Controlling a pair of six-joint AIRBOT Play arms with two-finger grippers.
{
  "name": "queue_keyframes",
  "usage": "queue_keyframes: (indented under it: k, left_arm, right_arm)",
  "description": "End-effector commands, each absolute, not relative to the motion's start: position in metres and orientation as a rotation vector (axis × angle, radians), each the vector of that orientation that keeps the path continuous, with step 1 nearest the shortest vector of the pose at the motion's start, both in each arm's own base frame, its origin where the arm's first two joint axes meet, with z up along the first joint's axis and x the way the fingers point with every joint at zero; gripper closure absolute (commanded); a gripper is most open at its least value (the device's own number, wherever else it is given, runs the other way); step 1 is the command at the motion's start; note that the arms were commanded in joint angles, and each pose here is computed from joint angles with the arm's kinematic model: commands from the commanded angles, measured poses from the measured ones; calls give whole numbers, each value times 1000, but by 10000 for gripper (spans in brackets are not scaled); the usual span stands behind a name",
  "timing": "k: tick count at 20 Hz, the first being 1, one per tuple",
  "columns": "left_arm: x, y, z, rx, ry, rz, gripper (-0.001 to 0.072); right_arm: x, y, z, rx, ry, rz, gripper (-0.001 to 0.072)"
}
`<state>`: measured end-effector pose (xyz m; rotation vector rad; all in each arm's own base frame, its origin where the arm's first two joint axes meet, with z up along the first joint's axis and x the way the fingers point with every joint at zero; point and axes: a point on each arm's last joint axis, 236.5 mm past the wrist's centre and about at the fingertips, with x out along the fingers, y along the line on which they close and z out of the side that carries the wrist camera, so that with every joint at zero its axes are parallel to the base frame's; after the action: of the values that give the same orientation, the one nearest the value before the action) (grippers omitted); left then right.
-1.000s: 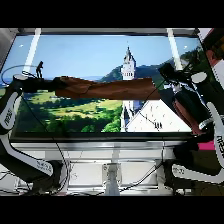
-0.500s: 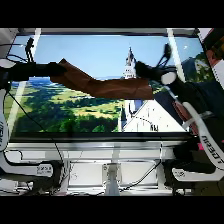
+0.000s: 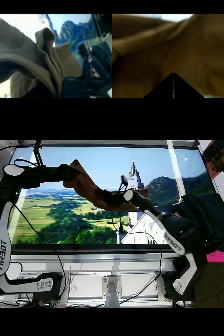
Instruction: Fold the clothes and pants, and hang the long-sleeved shirts on hangers.
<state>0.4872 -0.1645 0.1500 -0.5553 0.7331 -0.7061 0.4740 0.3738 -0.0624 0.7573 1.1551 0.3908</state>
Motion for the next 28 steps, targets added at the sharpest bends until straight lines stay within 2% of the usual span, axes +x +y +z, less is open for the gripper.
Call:
queue_keyframes:
  k: [1,5,8,11,15,22,28]
  left_arm:
    - [497,-179,159,-579,680,-691,686]
    - [499,-205,145,-587,704,-702,685]
    - [500,-221,141,-582,700,-705,686]
    - [504,-230,144,-577,672,-691,686]
    - [510,-249,141,-570,641,-673,686]
    - [501,-334,118,-579,612,-672,686]
    - [486,-394,116,-561,501,-620,686]
  right_arm:
    - [456,412,-84,754,1280,426,697]
    - [464,422,-82,755,1241,438,697]
    - [464,399,-84,692,1292,425,696]
    - [473,341,-72,591,1327,378,696]
    - [497,236,-27,409,1259,297,695]
    - [518,108,81,388,1035,161,695]
    - [514,61,126,382,933,105,695]
